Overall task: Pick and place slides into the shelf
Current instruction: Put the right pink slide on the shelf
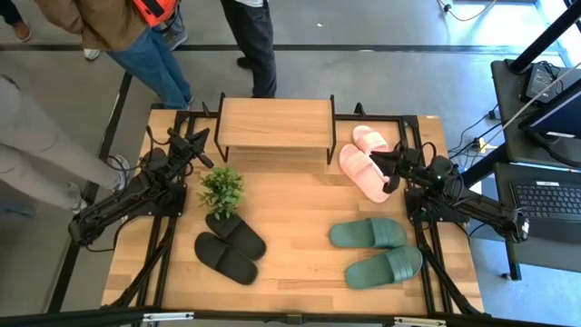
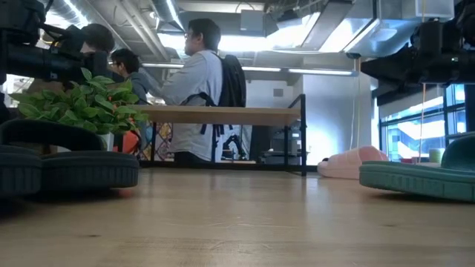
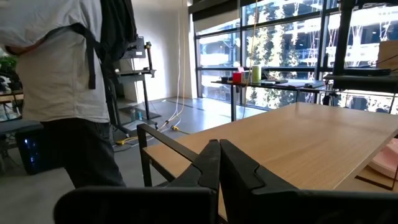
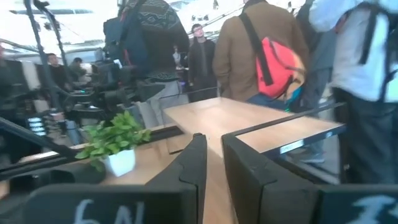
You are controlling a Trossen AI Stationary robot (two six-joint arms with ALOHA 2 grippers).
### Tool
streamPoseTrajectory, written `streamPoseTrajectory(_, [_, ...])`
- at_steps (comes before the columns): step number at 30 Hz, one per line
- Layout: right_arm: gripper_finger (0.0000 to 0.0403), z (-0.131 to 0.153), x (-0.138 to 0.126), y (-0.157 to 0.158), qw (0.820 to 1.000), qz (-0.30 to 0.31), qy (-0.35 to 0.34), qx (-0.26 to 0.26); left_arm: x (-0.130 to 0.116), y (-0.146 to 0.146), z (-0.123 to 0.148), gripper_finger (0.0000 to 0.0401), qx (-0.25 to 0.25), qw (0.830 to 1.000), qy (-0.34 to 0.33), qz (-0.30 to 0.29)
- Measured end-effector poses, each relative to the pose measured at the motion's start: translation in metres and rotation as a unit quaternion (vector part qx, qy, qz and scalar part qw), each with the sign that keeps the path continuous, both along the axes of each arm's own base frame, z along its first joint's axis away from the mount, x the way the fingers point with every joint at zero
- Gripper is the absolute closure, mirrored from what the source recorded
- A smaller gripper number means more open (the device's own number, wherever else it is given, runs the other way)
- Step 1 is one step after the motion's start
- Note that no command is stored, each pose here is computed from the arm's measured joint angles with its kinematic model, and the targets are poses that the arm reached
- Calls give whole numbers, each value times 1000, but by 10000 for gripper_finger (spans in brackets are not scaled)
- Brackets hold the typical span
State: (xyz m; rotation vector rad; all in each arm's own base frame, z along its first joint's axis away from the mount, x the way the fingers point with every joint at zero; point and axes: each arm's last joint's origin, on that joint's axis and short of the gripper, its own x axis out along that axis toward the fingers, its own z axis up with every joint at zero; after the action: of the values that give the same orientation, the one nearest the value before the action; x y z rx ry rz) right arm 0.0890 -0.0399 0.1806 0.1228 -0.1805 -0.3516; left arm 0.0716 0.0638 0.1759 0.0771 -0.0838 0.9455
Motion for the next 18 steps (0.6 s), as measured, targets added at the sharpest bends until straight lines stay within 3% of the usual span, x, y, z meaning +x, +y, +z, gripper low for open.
streamPoseTrajectory(6, [344,-5,1,3,998,54,17,26,0,0,0,401,0,1000,0,0])
streamPoseTrajectory(11, [340,-5,2,5,992,99,3,81,0,0,0,401,0,1000,0,0])
streamPoseTrajectory(18, [275,-5,2,6,989,121,5,90,0,0,0,401,0,1000,0,0])
